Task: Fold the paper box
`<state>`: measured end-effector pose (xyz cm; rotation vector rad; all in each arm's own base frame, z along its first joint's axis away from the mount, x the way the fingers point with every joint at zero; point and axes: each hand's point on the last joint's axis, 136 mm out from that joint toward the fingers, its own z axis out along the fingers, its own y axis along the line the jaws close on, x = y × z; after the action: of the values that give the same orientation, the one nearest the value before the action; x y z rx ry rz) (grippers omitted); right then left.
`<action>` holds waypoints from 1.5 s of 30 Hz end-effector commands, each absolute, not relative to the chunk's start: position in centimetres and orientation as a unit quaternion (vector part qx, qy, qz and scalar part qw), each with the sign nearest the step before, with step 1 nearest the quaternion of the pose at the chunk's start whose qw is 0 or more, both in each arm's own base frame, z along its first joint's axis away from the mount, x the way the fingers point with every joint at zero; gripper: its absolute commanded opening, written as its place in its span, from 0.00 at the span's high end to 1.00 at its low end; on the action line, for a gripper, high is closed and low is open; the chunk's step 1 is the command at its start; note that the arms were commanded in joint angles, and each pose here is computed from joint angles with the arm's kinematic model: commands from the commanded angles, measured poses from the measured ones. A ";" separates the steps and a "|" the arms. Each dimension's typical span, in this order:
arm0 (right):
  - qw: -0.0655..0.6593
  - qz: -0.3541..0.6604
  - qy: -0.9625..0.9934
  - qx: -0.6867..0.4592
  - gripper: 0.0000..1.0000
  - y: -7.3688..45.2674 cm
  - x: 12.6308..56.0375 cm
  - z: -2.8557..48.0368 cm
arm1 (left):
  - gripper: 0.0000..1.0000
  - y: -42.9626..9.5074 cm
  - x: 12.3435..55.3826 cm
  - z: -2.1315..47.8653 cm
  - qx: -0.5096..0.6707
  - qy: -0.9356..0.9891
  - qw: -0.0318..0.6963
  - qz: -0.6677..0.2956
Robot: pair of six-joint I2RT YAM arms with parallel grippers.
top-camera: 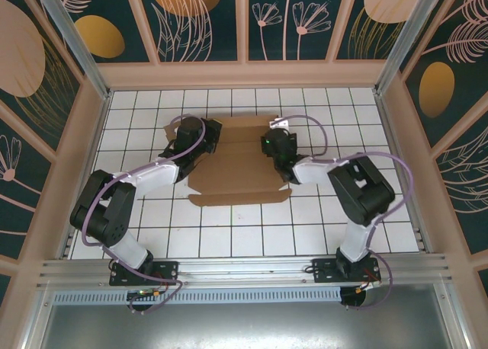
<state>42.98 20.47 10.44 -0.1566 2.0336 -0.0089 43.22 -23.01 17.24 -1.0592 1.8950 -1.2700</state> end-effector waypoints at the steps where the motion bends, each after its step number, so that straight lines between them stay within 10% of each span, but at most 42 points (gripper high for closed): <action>1: 0.605 0.104 0.783 -0.101 0.21 22.6 41.9 17.6 | 1.00 -23.2 41.8 13.1 -0.409 0.758 0.267 -0.432; 9: 0.630 0.250 0.734 -0.040 0.26 16.8 39.4 22.2 | 1.00 -23.1 42.0 13.2 -0.397 0.765 0.277 -0.424; 27: 0.603 0.031 0.784 -0.140 0.36 19.4 43.3 13.5 | 1.00 -23.2 42.2 13.0 -0.388 0.776 0.280 -0.412; 41: 0.606 -0.034 0.785 -0.124 0.96 20.3 44.8 12.0 | 1.00 -23.6 42.3 13.8 -0.369 0.777 0.285 -0.422; 45: 0.600 -0.042 0.792 -0.105 1.00 18.9 43.8 12.1 | 0.70 -23.7 42.1 16.9 -0.305 0.789 0.320 -0.426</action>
<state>44.00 20.02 10.41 -0.3065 1.8689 -0.0526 43.35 -23.35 16.94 -0.9323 1.9688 -1.1860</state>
